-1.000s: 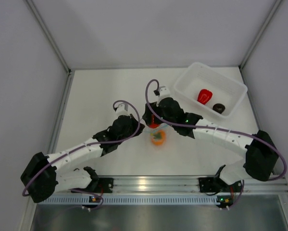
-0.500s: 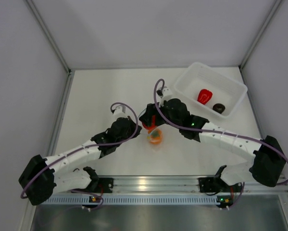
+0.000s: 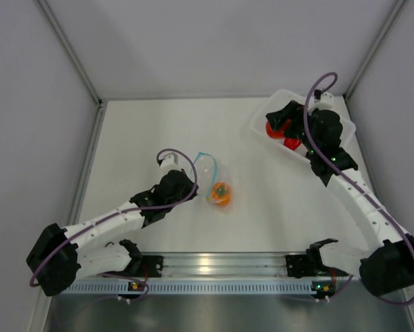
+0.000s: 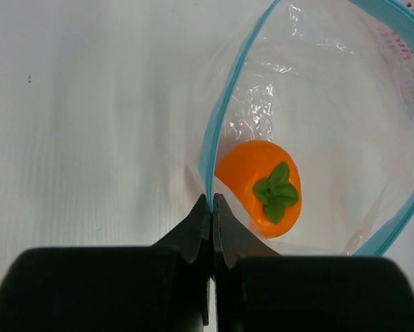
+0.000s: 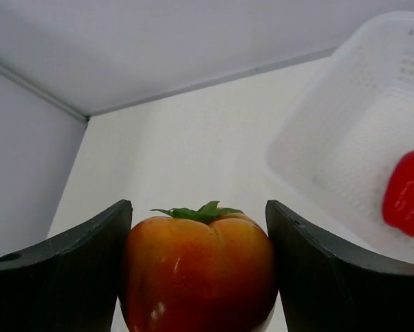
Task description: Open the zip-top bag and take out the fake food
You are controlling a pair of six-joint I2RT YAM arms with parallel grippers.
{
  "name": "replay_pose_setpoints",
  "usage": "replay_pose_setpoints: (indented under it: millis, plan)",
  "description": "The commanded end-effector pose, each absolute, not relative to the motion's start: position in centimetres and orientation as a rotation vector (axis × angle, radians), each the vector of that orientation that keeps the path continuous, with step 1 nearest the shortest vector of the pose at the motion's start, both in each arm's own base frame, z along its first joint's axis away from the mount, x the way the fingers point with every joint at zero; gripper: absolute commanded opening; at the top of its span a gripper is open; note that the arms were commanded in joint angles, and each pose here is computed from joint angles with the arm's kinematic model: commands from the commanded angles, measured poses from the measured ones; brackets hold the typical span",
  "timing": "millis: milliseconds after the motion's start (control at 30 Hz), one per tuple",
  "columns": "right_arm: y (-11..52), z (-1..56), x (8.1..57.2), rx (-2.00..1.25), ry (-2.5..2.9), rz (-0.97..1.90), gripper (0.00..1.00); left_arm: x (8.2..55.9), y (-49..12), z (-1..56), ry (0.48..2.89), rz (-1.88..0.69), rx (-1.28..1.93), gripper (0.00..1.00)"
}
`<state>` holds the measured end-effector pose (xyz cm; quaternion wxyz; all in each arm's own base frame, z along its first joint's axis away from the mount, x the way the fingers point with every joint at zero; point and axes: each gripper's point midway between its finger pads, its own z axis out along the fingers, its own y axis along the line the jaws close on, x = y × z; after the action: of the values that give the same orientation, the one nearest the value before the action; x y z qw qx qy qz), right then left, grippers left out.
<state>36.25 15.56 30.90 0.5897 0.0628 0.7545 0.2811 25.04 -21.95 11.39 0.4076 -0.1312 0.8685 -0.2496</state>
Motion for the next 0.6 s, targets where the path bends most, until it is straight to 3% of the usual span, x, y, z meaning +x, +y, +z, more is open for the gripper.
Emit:
replay_pose_setpoints:
  millis: [0, 167, 567]
  plan:
    - [11.8, 29.8, 39.5, 0.274, 1.797, 0.667, 0.46, 25.7, -21.9, 13.3, 2.148, -0.637, -0.321, 0.00]
    - [2.5, 25.6, 44.6, 0.589, 1.836, 0.491, 0.46, 25.2, -22.1, 14.6, 2.137, -0.677, -0.290, 0.00]
    - [-6.4, 17.7, 49.1, 0.722, 2.015, 0.024, 0.48, 23.4, -20.7, 16.2, 2.164, -0.631, -0.118, 0.00]
